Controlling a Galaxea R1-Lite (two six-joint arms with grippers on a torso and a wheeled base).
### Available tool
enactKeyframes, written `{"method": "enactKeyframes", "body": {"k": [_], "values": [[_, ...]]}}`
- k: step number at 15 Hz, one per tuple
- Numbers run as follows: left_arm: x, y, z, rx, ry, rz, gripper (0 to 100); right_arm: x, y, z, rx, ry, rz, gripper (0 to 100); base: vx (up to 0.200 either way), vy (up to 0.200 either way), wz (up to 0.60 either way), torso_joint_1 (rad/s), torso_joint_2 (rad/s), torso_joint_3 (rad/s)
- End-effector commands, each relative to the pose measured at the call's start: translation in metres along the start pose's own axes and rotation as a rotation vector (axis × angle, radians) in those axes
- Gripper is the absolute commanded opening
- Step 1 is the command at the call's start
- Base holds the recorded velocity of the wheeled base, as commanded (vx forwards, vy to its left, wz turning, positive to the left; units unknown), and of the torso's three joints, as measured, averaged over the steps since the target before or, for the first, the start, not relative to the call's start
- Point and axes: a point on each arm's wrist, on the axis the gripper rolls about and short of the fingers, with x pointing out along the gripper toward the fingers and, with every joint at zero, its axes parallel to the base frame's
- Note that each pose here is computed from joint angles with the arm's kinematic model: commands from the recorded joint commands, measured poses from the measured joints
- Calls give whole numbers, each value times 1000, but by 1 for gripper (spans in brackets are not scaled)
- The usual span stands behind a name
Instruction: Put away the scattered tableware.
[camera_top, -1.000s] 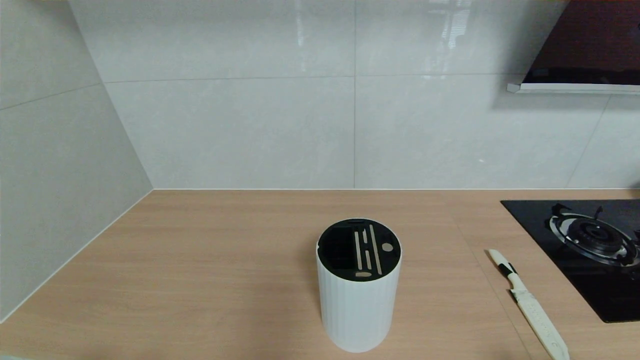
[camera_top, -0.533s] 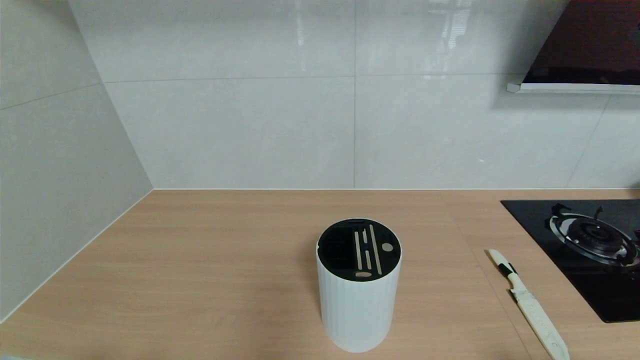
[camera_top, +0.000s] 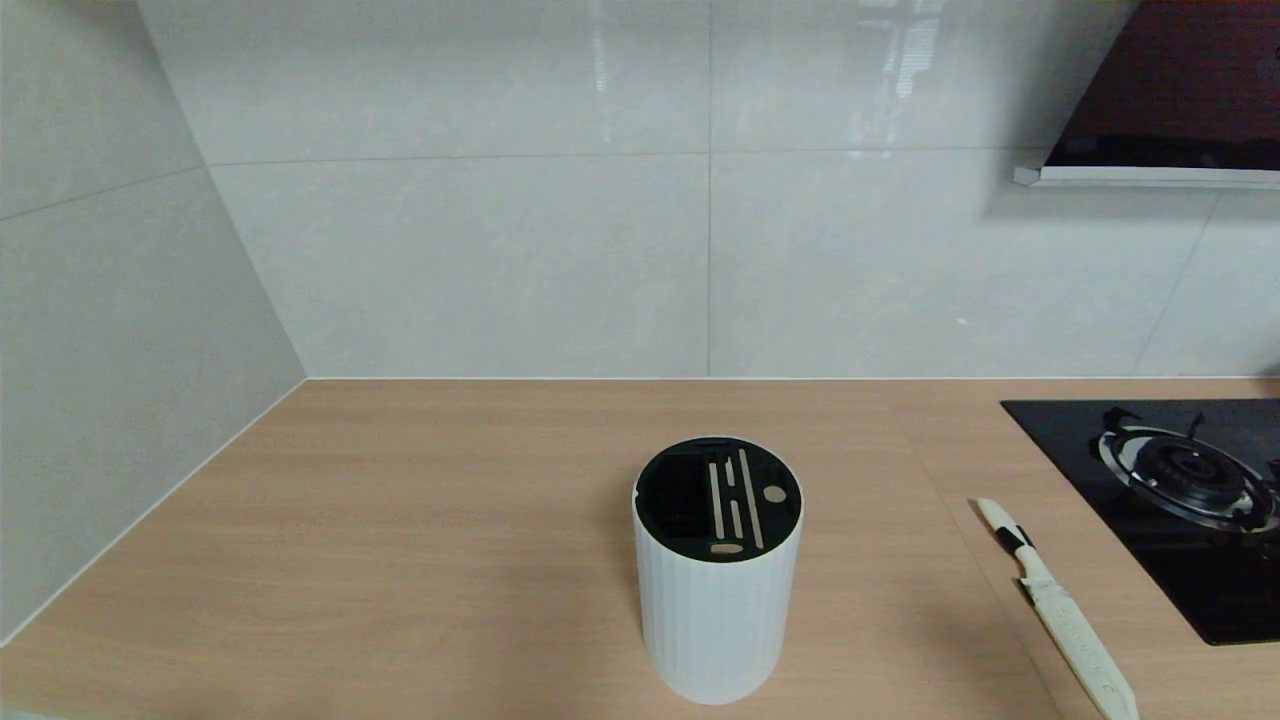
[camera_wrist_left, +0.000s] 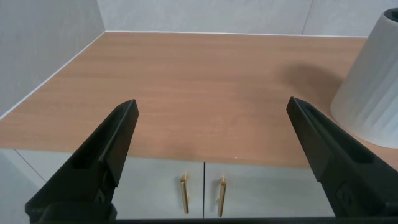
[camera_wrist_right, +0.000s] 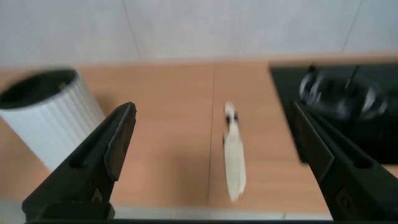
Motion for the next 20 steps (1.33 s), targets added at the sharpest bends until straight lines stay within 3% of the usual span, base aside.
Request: {"method": "enactKeyframes", "body": {"k": [1, 6, 9, 14, 17, 20], "values": [[0, 0, 0, 0, -1, 0, 100, 85, 1, 4, -13, 383, -4, 100, 0, 0, 0, 0, 0, 0], [0, 0, 0, -1, -1, 0, 100, 145, -11, -33, -22, 722, -61, 100, 0, 0, 0, 0, 0, 0], [0, 0, 0, 0, -1, 0, 100, 170, -13, -52, -24, 809, -63, 100, 0, 0, 0, 0, 0, 0], [0, 0, 0, 0, -1, 0, 100, 197, -17, -75, -18, 865, -29, 100, 0, 0, 0, 0, 0, 0], [0, 0, 0, -1, -1, 0, 100, 226, -34, -93, -21, 820, -67, 100, 0, 0, 0, 0, 0, 0], [0, 0, 0, -1, -1, 0, 100, 237, -36, -93, -55, 795, -56, 100, 0, 0, 0, 0, 0, 0]]}}
